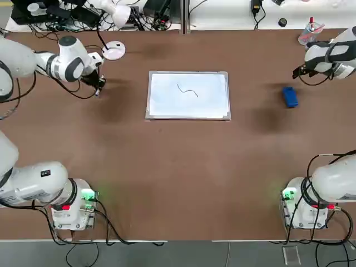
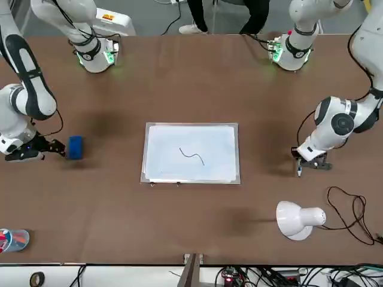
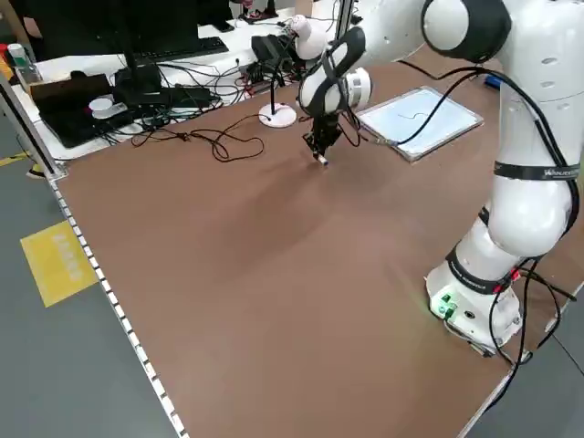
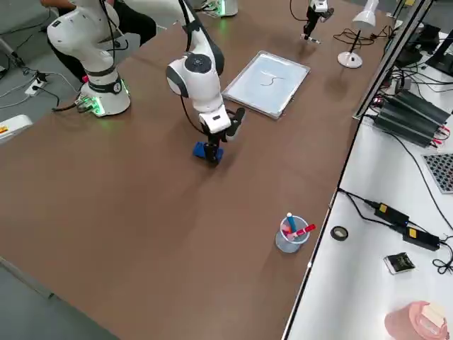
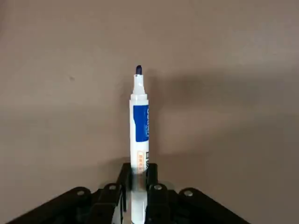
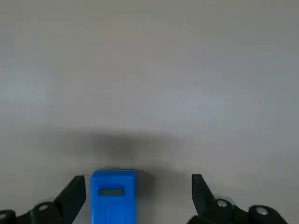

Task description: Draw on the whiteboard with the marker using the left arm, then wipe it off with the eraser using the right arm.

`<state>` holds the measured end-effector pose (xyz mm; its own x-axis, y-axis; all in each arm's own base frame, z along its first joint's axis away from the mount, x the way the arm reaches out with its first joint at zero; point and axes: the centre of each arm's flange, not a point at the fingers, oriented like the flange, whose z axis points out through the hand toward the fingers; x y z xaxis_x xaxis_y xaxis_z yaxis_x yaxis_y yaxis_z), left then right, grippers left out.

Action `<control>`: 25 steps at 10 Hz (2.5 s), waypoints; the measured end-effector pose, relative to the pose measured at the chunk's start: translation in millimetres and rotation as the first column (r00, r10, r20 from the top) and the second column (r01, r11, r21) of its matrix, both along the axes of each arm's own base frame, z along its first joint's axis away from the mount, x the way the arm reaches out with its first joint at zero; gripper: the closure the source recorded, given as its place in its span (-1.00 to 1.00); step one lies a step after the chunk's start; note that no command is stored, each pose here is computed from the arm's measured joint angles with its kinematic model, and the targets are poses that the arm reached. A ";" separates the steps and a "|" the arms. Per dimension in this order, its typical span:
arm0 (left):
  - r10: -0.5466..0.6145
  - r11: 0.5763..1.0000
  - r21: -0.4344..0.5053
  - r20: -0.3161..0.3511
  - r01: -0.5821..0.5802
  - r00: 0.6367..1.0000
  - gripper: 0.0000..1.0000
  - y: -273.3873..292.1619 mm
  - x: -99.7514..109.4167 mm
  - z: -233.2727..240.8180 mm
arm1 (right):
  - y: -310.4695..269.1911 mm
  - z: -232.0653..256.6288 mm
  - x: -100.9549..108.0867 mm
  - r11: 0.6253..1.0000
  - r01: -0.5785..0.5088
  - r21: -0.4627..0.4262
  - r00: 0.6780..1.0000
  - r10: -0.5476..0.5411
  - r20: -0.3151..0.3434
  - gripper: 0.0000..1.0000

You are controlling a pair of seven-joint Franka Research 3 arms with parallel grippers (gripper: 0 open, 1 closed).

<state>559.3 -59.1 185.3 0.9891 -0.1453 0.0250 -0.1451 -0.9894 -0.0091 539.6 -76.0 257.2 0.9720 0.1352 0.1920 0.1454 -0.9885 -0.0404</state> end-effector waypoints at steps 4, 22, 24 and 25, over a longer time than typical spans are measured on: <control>0.042 0.999 -0.010 -0.007 -0.042 0.999 0.65 -8.9 -0.4 -7.8 | 29.0 -21.9 -13.4 0.998 -0.060 -0.017 0.998 0.060 -0.012 -1.00; 0.015 1.000 0.001 -0.009 -0.015 1.000 -0.99 -26.5 13.0 7.2 | 4.3 -54.9 -28.1 0.998 -0.051 -0.028 0.997 0.049 -0.060 -1.00; 0.007 1.000 -0.001 -0.006 -0.007 1.000 -0.99 -32.0 14.0 9.5 | 6.2 -55.9 -28.9 1.000 -0.019 -0.021 0.998 0.018 -0.067 -1.00; 0.004 1.000 -0.001 -0.006 -0.004 1.000 -0.99 -33.6 14.0 9.8 | 7.4 -56.7 -29.5 1.000 -0.009 -0.017 0.997 0.008 -0.075 -1.00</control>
<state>573.4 -92.7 195.1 0.9898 -0.1411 0.0191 -0.1409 -0.9900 -0.0076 510.1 -68.6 200.4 0.9824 0.1462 0.1159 0.1511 -0.9879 -0.0345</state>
